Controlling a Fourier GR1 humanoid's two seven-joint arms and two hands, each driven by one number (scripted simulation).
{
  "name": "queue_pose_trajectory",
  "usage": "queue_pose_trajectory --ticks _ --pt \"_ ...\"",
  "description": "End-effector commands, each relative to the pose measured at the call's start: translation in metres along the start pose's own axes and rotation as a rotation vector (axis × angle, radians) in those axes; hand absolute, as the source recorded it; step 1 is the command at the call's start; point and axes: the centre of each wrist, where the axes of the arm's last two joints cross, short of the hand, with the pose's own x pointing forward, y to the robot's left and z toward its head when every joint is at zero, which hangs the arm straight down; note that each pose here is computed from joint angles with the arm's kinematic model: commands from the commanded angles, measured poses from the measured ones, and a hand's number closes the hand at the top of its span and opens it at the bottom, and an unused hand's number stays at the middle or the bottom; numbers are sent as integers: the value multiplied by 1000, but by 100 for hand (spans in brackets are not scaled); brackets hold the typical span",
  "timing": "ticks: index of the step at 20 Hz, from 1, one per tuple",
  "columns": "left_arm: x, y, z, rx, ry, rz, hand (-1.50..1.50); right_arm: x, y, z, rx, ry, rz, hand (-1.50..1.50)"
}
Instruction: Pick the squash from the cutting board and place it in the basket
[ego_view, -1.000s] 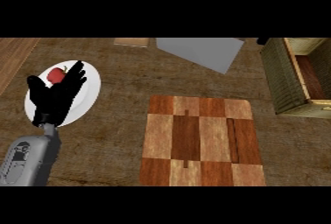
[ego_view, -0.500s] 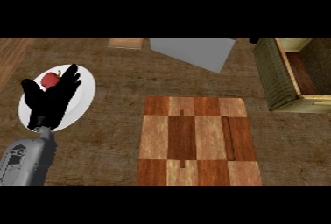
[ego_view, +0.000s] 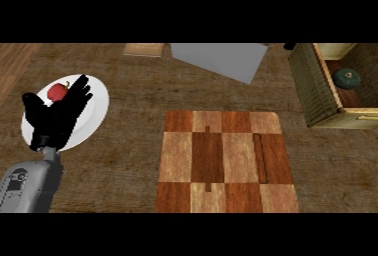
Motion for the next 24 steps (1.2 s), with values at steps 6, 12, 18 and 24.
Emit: queue_pose_trajectory --ticks 6,12,18,24 --pt "-5 6 3 29 26 14 0 12 -32 -42 -148 243 -320 -150" --pt "-9 13 6 49 51 5 0 13 -38 -45 -158 282 -479 -150" --pt "-28 26 18 114 81 1 0 18 -28 -11 -69 291 -489 -150" --pt "-32 36 25 145 112 9 0 15 -6 53 83 288 -461 -150"
